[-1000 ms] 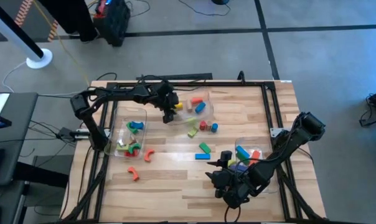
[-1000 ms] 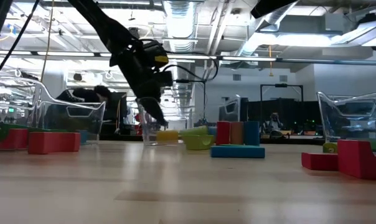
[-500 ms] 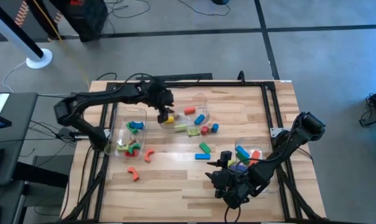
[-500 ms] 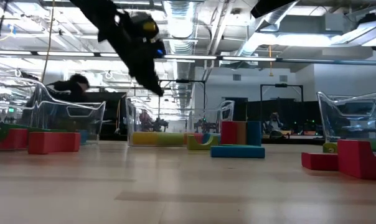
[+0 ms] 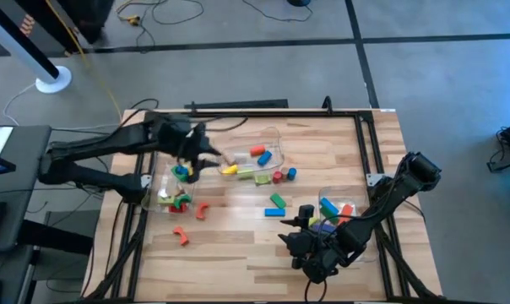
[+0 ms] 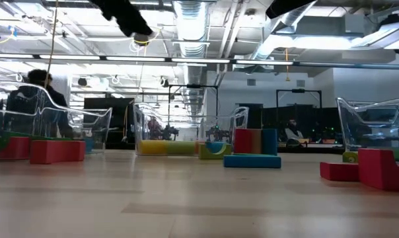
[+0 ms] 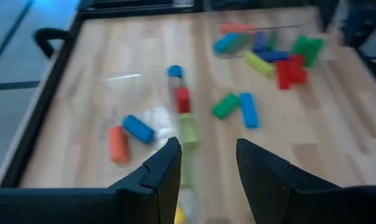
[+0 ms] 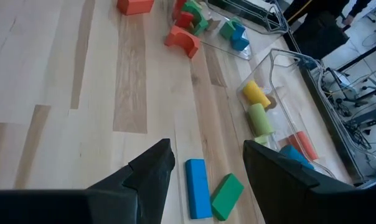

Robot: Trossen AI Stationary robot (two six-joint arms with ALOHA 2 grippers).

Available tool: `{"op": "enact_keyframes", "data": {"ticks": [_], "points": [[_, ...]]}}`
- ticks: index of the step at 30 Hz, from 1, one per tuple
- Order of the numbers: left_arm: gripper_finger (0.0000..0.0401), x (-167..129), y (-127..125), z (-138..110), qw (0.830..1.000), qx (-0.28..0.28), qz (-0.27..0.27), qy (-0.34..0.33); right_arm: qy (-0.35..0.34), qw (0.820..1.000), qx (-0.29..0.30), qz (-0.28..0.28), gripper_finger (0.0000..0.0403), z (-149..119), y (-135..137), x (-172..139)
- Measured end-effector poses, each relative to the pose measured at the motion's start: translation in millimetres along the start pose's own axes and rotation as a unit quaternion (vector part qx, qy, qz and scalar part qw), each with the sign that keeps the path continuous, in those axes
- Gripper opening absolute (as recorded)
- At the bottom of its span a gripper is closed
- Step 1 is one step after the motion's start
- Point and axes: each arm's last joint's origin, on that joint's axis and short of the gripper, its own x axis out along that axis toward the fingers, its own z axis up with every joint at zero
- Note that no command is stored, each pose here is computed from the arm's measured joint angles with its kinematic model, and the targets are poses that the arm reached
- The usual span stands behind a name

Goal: Sort blocks by size
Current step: Put the red arch block into the left transparent bin

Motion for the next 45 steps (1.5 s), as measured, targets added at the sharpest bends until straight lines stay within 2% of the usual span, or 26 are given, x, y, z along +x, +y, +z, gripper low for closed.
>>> {"op": "enact_keyframes", "data": {"ticks": [4, 9, 17, 23, 31, 38, 45], "points": [[0.0149, -14.4, -24.5, -4.9, 1.0, -0.003, -0.017, 0.02, 0.004, 1.0, -0.001, -0.005, 0.0235, 1.0, -3.6, 4.4], [0.0149, -17.0, -49.5, -21.8, 0.997, -0.005, -0.027, 0.067, 0.0, 1.0, -0.002, -0.006, 0.0235, 5.1, -7.8, 10.9], [0.0149, 4.1, -85.5, -54.1, 0.989, -0.017, -0.078, 0.128, -0.016, 1.0, -0.012, 0.015, 0.0235, 15.1, -14.5, 22.3], [0.0149, 17.4, -108.0, -83.2, 0.983, -0.03, -0.093, 0.156, -0.008, 1.0, -0.017, 0.011, 0.0235, 16.5, -22.3, 31.1], [0.0149, 27.0, -134.3, -89.9, 0.987, -0.014, -0.142, 0.072, 0.004, 0.999, -0.023, 0.027, 0.0235, 15.9, -26.2, 36.1], [0.0149, 37.4, -141.3, -88.5, 0.993, 0.006, -0.115, 0.025, 0.048, 0.998, -0.009, 0.047, 0.0235, 6.9, -27.8, 37.1], [0.0149, 75.7, -155.8, -86.8, 0.993, 0.048, -0.108, -0.001, 0.094, 0.994, 0.009, 0.057, 0.0235, -5.6, -21.4, 26.5]]}}
